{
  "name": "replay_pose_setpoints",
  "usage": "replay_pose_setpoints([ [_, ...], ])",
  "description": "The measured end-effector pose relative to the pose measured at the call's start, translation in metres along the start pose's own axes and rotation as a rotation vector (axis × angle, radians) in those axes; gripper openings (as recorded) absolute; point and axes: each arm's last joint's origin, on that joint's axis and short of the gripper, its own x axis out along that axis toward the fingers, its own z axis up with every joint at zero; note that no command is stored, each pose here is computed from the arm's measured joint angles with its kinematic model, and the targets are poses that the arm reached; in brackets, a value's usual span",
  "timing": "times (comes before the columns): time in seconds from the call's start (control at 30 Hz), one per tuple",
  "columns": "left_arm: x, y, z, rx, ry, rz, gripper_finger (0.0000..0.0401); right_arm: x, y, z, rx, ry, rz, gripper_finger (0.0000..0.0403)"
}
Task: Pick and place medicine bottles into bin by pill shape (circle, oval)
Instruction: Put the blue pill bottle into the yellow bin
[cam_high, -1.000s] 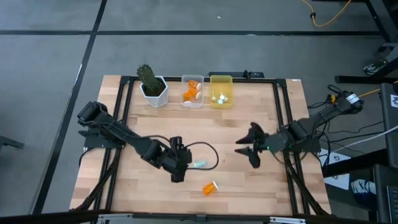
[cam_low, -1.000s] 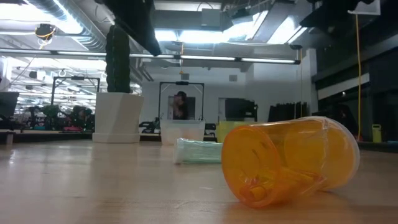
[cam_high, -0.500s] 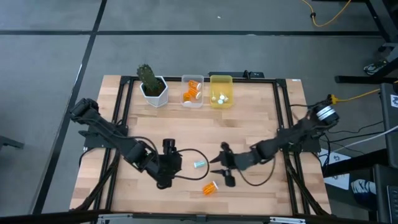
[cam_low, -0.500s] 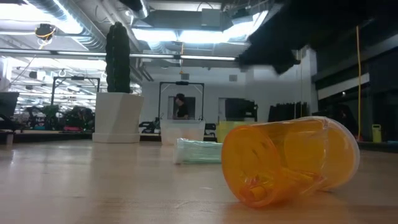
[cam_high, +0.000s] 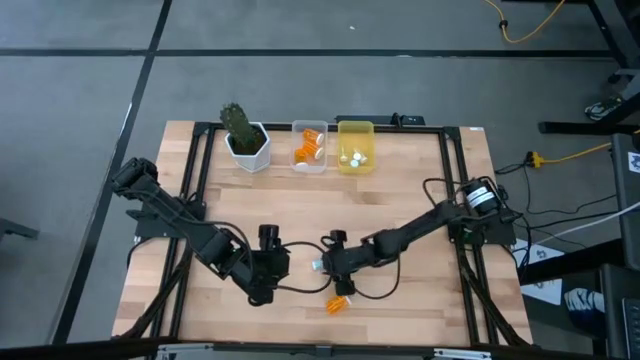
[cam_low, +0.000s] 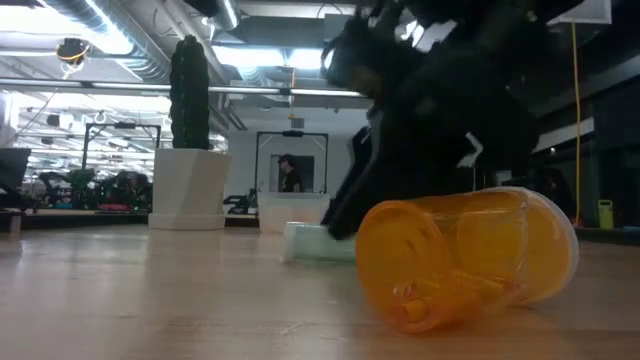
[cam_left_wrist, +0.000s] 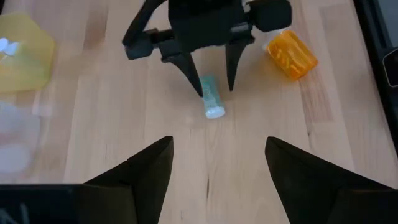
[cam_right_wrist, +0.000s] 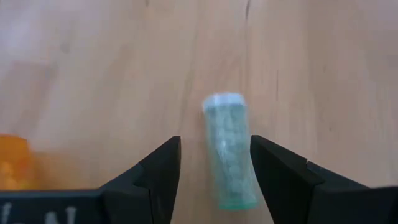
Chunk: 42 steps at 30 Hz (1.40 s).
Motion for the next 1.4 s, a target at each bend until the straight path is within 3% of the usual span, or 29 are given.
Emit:
replay_pose_setpoints([
  [0.13, 0.0, 0.0, 0.0, 0.002, 0.003, 0.001, 0.025, 0.01, -0.001, -0.003, -0.023, 0.081, -0.019, 0.0197],
  [0.37, 0.0, 0.0, -0.001, 0.003, 0.005, 0.002, 0.025, 0.012, -0.002, 0.0, -0.02, 0.076, -0.023, 0.0193],
  [0.67, 0.0, 0.0, -0.001, 0.005, 0.009, 0.003, 0.025, 0.012, -0.004, -0.002, 0.022, 0.091, -0.051, 0.0143],
  [0.97, 0.0, 0.0, -0.001, 0.003, 0.009, 0.003, 0.025, -0.002, -0.036, 0.025, 0.056, 0.138, -0.386, 0.0107],
  [1.23, 0.0, 0.001, -0.001, 0.006, 0.015, 0.005, 0.025, -0.053, -0.099, 0.063, 0.063, 0.257, -0.769, 0.0109],
  [1.4, 0.0, 0.001, -0.002, 0.005, 0.016, 0.006, 0.025, -0.091, -0.149, 0.067, 0.141, 0.336, -0.96, 0.0109],
])
